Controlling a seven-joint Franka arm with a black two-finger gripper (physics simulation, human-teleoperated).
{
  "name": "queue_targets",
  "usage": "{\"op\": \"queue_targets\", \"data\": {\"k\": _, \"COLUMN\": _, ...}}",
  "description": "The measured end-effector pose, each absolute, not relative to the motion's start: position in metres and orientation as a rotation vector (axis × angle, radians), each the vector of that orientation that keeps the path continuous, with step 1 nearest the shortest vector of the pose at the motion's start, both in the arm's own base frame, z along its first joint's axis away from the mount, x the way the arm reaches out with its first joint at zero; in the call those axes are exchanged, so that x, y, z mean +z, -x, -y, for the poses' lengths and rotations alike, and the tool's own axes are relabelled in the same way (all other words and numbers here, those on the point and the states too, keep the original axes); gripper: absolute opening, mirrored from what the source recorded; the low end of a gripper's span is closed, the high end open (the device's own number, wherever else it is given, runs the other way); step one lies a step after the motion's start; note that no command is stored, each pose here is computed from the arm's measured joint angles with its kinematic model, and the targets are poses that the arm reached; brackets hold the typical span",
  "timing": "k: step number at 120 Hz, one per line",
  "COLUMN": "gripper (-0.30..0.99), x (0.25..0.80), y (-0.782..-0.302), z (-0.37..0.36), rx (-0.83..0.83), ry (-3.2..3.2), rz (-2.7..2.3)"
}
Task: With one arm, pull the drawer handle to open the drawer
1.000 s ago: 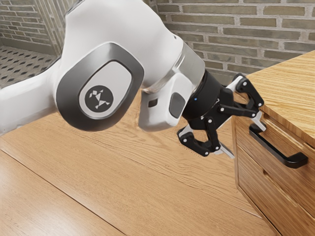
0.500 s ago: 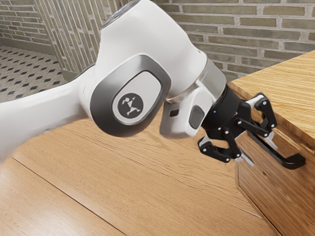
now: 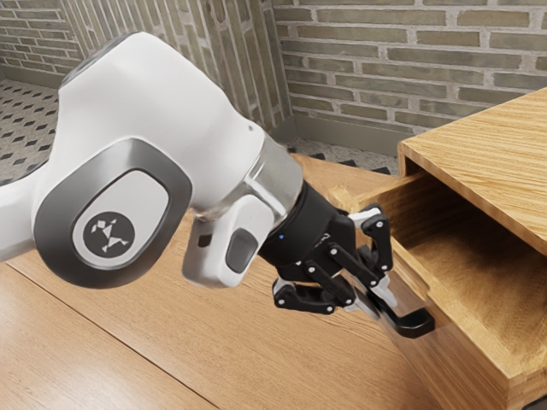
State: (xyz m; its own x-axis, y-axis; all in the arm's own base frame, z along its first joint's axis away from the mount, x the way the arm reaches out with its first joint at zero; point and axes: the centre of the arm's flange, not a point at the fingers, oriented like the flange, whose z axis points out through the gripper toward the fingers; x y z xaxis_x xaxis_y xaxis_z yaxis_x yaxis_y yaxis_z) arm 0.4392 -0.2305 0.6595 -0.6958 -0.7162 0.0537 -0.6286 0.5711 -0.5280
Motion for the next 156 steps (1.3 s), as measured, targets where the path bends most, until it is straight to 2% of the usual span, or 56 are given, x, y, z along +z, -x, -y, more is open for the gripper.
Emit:
{"op": "queue_targets", "data": {"k": 77, "gripper": -0.10, "x": 0.654, "y": -0.349, "z": 0.170, "rx": -0.794, "ry": 1.256, "rz": -2.571}}
{"op": "queue_targets", "data": {"k": 115, "gripper": -0.08, "x": 0.656, "y": -0.329, "z": 0.163, "rx": -0.795, "ry": 1.288, "rz": -2.565}}
{"op": "queue_targets", "data": {"k": 156, "gripper": 0.18, "x": 0.653, "y": -0.325, "z": 0.164, "rx": -0.750, "ry": 1.322, "rz": -2.587}}
